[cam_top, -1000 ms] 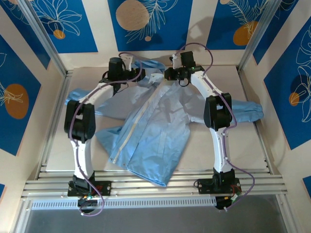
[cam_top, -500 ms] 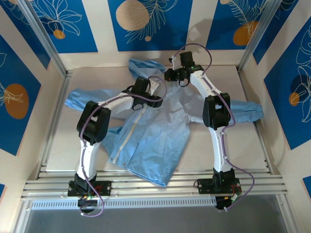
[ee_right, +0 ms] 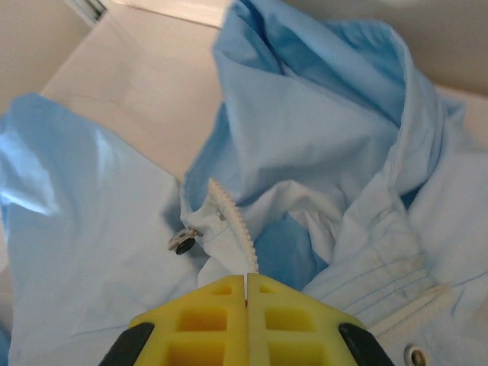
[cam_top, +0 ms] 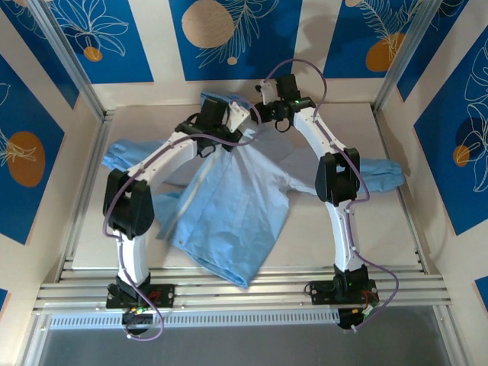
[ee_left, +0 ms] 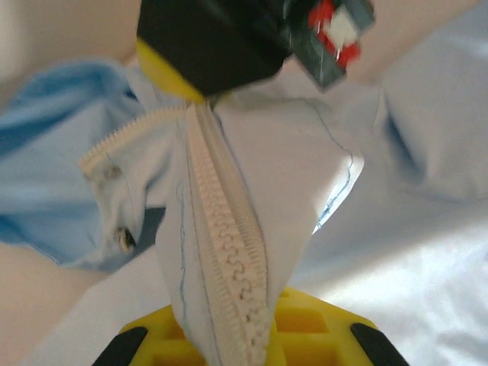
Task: Zip up the jacket
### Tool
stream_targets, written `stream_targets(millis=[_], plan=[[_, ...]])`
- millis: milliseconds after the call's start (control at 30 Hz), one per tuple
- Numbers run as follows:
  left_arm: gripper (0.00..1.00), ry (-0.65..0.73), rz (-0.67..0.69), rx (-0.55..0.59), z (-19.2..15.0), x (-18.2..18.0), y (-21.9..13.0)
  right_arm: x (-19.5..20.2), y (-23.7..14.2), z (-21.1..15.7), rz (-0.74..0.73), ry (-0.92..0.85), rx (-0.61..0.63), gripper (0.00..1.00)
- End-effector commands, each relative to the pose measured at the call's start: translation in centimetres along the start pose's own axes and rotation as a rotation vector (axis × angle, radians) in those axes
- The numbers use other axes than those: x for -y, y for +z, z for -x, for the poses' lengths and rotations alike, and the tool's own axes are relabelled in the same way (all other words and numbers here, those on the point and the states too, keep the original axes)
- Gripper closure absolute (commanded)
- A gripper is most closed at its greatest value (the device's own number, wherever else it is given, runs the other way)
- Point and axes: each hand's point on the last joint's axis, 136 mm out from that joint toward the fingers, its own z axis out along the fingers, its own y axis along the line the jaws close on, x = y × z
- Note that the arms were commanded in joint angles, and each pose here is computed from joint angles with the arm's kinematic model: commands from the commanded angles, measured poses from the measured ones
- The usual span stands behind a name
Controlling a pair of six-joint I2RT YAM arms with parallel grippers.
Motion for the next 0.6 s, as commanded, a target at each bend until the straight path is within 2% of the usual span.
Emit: stream_targets(millis=[0, 233, 400, 567], plan=[[1.0, 0.087, -0.003, 0.008, 1.3, 0.8, -5.7, 2.0, -2.8, 2.4, -0.154, -0.095, 0.062, 1.0], [1.0, -0.057, -0.069, -0.15, -8.0, 4.2, -4.5, 2.1, 1.0, -4.4, -0.113, -0.023, -0.039, 1.0], [1.0, -0.111, -0.09, -0.207, -11.5, 5.4, -4.4, 1.1, 2.8, -7.4, -0.091, -0.024, -0.102, 1.0], [1.0, -0.113, -0.103, -0.23, -13.1, 6.0, -4.5, 1.6, 3.6, -8.6, -0.114, -0.034, -0.136, 1.0]])
